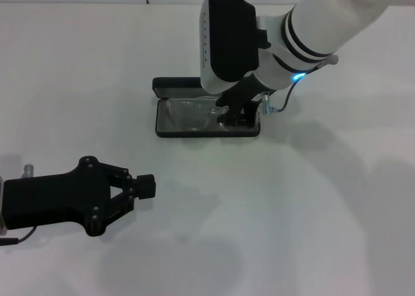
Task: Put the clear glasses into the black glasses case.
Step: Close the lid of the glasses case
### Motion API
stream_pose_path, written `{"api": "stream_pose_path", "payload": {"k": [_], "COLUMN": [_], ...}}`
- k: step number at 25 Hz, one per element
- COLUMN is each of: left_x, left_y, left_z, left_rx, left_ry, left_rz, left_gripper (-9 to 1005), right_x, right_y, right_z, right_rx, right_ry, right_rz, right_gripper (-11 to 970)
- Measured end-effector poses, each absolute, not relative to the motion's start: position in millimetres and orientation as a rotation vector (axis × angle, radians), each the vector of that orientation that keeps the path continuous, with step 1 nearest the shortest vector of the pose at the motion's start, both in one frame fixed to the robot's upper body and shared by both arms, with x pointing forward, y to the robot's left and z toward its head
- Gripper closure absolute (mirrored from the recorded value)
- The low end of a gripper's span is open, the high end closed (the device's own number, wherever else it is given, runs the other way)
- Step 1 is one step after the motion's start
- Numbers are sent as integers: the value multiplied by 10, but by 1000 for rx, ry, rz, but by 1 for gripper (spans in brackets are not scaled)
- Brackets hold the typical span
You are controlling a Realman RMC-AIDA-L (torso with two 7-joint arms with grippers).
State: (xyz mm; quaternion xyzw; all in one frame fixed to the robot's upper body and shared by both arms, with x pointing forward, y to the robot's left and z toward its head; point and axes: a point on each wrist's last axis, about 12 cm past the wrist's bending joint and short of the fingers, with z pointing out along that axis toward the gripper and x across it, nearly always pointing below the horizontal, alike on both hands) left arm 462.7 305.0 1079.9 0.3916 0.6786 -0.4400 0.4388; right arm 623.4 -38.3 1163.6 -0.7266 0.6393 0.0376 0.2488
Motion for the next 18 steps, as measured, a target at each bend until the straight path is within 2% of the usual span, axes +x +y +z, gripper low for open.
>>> {"api": "stream_pose_path", "payload": {"k": [4,13,18], "left_x": [4615,4571,4581], "left_y": [3065,3159,3168], "left_z": [10795,10801,10811], "left_rx": [964,909,905], "left_ry": [1688,1689,1683], "left_rz": [-1090,-1067,-1060], "left_gripper": [931,931,931], "right_x": [6185,6047,5969], "right_y": [-362,-452,-641], "right_z": [11672,11838,11700], "right_rx": [-1964,-1866,-1729], "right_ry": [1715,1618,1683], "right_rz": [129,158,286], "right_gripper": [721,748,763]}}
